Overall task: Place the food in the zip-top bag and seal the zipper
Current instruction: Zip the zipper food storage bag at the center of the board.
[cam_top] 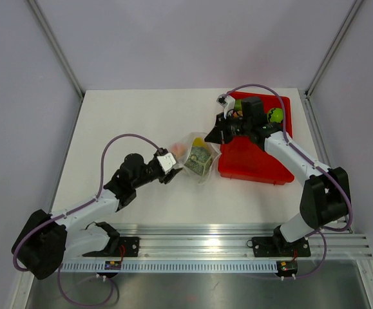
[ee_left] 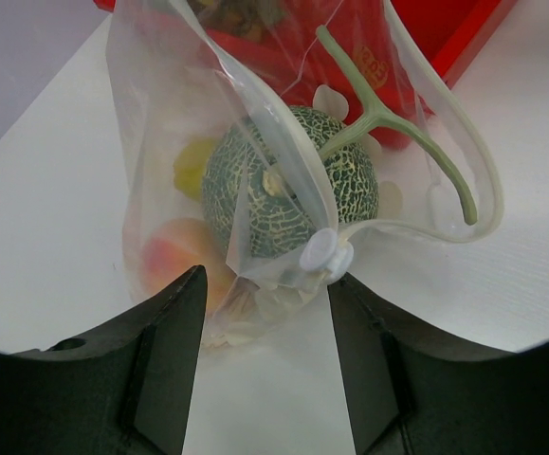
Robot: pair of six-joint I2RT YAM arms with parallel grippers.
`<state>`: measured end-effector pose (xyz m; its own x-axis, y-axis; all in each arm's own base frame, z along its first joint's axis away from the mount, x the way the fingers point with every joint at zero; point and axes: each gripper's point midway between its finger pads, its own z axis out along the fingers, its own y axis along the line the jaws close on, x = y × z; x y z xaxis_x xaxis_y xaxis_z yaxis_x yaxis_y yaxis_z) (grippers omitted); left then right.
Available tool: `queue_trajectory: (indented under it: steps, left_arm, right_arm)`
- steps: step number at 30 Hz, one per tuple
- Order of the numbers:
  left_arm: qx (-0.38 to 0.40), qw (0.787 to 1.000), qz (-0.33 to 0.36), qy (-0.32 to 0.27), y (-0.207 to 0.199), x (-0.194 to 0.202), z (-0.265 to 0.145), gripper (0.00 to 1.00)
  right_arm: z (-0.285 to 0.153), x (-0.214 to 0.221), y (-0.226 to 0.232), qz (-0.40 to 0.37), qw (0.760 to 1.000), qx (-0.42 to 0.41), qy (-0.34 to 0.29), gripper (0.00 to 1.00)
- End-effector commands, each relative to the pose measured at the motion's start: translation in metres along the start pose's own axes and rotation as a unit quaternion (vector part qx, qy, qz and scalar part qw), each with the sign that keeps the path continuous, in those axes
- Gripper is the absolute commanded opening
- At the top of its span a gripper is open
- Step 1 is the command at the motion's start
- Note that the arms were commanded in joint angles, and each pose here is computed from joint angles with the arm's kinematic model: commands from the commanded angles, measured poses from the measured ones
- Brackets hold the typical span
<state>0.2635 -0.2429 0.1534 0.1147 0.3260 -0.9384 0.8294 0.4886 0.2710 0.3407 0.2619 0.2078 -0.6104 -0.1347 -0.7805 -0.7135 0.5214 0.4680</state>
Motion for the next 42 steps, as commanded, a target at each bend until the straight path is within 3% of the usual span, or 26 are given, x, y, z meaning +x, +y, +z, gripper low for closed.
queue_trajectory:
  steps: [1, 7, 10, 11, 15, 18, 22, 26, 33, 42]
  left_arm:
    - [-0.001, 0.998, 0.022, -0.055, 0.012, -0.037, 0.010, 0.56]
    - [0.023, 0.998, 0.012, -0.057, 0.007, -0.036, 0.021, 0.51]
    - [0.028, 0.998, 0.012, -0.056, 0.005, -0.036, 0.021, 0.37]
    - [0.028, 0.998, 0.013, -0.057, 0.006, -0.037, 0.021, 0.25]
    - [0.027, 0.998, 0.013, -0.049, 0.007, -0.039, 0.019, 0.00]
    - [0.018, 0.998, 0.015, -0.064, 0.010, -0.049, 0.014, 0.00]
    - [0.010, 0.996, 0.020, -0.083, 0.012, -0.064, 0.006, 0.00]
    - [0.043, 0.996, 0.018, -0.077, 0.007, -0.077, 0.001, 0.00]
    - [0.112, 0.992, -0.052, -0.030, 0.004, -0.082, -0.005, 0.00]
    - [0.113, 0.990, -0.055, -0.066, 0.008, -0.115, -0.014, 0.00]
  right_arm:
    - [-0.005, -0.023, 0.008, -0.015, 1.000, -0.012, -0.024, 0.00]
    - [-0.003, -0.021, 0.007, -0.011, 1.000, -0.013, -0.021, 0.00]
    - [-0.003, -0.020, 0.006, -0.010, 1.000, -0.013, -0.020, 0.00]
    - [-0.002, -0.020, 0.006, -0.009, 1.000, -0.012, -0.020, 0.00]
    - [-0.002, -0.023, 0.006, -0.008, 1.000, -0.012, -0.022, 0.00]
    - [-0.002, -0.025, 0.005, -0.004, 1.000, -0.007, -0.018, 0.01]
    - [-0.013, -0.028, 0.002, -0.025, 0.999, 0.025, -0.006, 0.39]
    - [-0.034, -0.037, 0.000, -0.053, 0.996, 0.076, -0.016, 0.62]
    - [-0.064, -0.061, 0.036, -0.160, 0.977, 0.129, -0.054, 0.66]
    - [-0.058, -0.084, 0.087, -0.258, 0.957, 0.116, -0.068, 0.63]
